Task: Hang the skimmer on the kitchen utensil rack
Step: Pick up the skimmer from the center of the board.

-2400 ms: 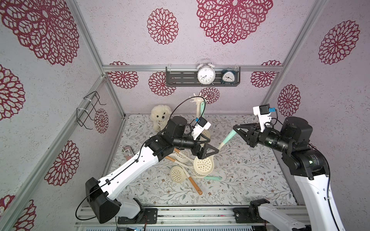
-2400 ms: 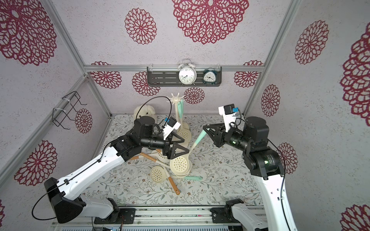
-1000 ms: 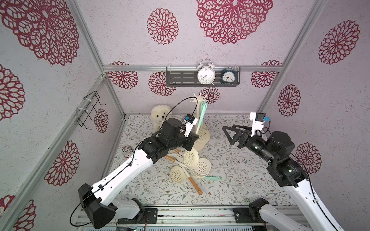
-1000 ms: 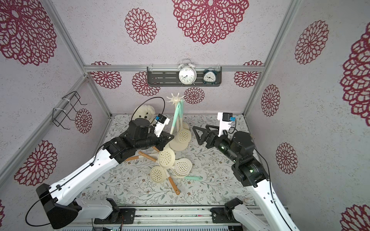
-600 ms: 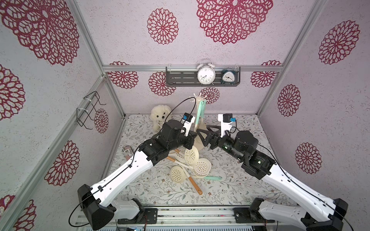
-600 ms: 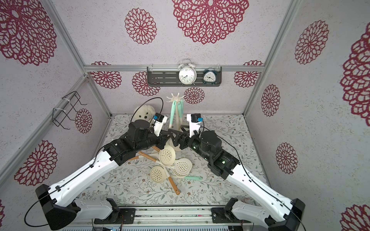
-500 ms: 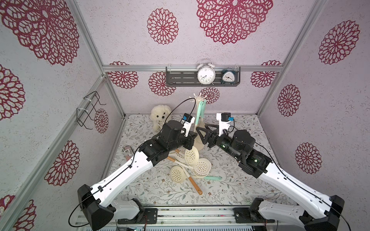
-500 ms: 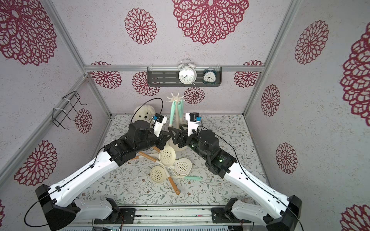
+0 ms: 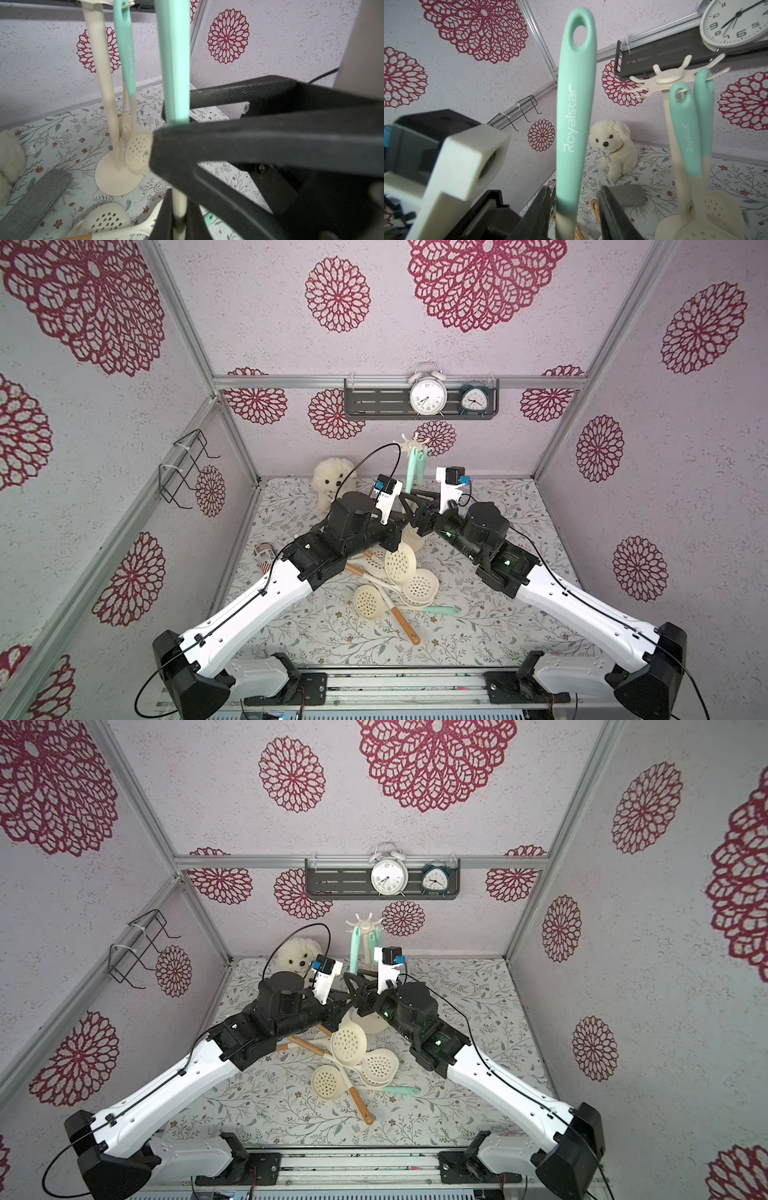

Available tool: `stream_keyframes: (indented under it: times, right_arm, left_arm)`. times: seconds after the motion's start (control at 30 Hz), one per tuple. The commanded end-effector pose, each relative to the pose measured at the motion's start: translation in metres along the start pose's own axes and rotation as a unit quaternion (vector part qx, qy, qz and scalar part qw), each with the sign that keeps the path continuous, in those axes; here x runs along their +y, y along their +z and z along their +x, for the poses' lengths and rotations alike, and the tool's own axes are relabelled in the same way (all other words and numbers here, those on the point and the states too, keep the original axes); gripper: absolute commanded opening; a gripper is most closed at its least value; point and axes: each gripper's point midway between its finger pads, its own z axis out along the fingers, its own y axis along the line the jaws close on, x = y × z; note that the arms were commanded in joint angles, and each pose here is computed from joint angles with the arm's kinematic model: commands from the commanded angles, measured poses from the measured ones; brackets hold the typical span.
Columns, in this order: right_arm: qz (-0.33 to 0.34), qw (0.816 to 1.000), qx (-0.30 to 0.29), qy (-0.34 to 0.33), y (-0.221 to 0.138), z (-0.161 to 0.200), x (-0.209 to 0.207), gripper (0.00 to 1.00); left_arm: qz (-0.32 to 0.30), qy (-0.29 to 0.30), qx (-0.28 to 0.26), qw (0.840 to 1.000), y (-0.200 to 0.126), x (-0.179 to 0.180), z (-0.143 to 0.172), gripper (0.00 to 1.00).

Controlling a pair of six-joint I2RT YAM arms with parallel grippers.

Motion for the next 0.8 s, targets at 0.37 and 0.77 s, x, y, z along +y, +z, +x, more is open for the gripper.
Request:
stream_keyframes:
  times: [0.37,0.77]
  right_arm:
    - [-0.031,0.998,-0.060,-0.011,-0.001,-0.041,0.019,0.24]
    - [-0.026,0.997,-0.074,-0.021,-0.005,-0.048,0.018,0.31]
  left_arm:
    - [0.013,-0.004,-0.026,1.000,-0.005,-0.008,-0.009,0.00]
    - [0.020,-0.013,-0.025,0.999,-0.004,-0.010,-0.008,0.00]
